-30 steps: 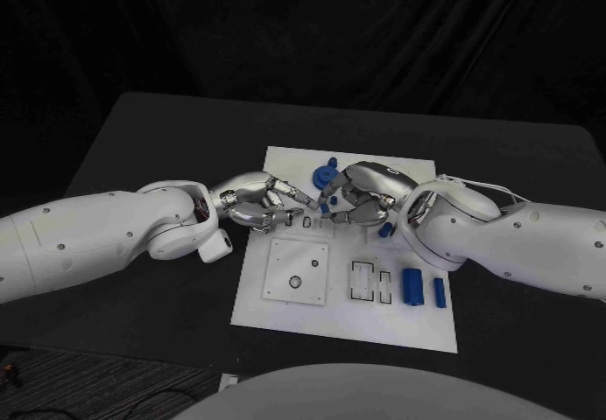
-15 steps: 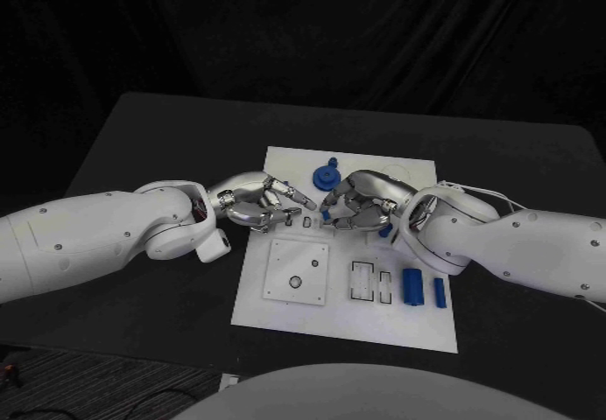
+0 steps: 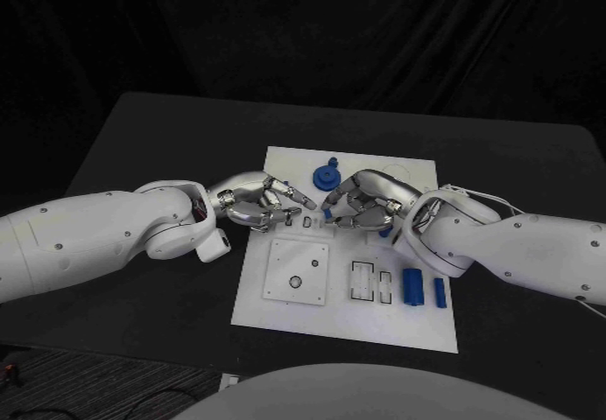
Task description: Assemble the parts on the task board
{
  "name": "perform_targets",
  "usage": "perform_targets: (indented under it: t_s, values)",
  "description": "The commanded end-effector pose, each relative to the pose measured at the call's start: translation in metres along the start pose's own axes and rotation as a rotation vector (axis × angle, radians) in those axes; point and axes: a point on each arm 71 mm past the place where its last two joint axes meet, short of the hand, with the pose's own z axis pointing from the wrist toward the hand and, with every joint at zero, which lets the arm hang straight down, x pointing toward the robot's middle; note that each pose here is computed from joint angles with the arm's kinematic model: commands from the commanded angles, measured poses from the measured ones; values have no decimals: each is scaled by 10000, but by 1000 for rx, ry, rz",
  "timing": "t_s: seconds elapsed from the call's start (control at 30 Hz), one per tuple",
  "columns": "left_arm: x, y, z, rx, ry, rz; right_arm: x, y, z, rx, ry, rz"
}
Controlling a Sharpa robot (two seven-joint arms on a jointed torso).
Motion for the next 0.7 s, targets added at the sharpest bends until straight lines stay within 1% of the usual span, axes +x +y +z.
perform_targets:
  t_s: [0.03, 0.17, 0.43, 0.7]
  values:
    - [9, -11, 10, 12, 2, -7, 6, -32, -11, 14, -7, 14]
    - [13, -13, 16, 12, 4, -8, 30, -75, -12, 49, 23, 16]
    - [15, -12, 20, 12, 6, -8, 61, -123, -11, 95, 57, 16]
    - [19, -13, 29, 11, 9, -9, 76, -125, -4, 100, 60, 17]
